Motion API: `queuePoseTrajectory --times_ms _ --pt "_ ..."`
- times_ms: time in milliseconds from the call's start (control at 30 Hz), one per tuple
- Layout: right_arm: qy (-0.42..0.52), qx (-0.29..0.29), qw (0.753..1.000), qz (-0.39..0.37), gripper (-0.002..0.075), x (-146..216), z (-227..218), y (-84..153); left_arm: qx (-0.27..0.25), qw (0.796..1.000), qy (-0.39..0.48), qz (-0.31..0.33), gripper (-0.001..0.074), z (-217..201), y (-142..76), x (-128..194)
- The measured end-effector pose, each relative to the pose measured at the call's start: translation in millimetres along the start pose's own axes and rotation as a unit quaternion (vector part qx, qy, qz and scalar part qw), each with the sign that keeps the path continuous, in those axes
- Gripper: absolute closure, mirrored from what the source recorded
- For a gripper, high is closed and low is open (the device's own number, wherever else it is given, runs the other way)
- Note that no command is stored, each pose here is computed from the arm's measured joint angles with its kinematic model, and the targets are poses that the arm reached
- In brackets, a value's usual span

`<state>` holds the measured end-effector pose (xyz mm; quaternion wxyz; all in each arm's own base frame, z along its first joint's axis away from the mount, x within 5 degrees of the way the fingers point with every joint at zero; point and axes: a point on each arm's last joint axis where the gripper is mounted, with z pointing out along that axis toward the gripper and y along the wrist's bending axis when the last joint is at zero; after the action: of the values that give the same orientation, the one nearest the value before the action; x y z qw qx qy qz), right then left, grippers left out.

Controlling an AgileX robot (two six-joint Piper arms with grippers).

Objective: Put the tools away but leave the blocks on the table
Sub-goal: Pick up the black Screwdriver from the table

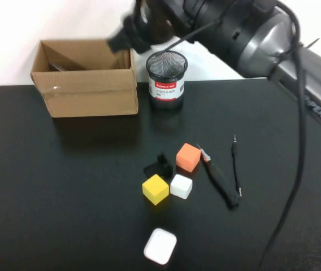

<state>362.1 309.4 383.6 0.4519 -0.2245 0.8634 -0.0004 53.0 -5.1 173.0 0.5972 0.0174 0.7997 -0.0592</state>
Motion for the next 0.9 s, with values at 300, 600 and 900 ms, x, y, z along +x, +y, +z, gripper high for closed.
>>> queuePoseTrajectory --times_ms 300,600,900 --pt "0.105 0.017 0.993 -0.047 0.0449 45.4 -32.2 -33.7 0.000 1.000 0.000 0.000 0.0735 0.0 0.0 0.0" --pt "0.274 -0.076 0.958 -0.038 0.0449 131.7 -14.5 -26.1 0.000 1.000 0.000 0.000 0.0735 0.0 0.0 0.0" --pt "0.323 -0.122 0.938 -0.031 0.0449 173.2 42.8 -33.5 0.000 1.000 0.000 0.000 0.0735 0.0 0.0 0.0"
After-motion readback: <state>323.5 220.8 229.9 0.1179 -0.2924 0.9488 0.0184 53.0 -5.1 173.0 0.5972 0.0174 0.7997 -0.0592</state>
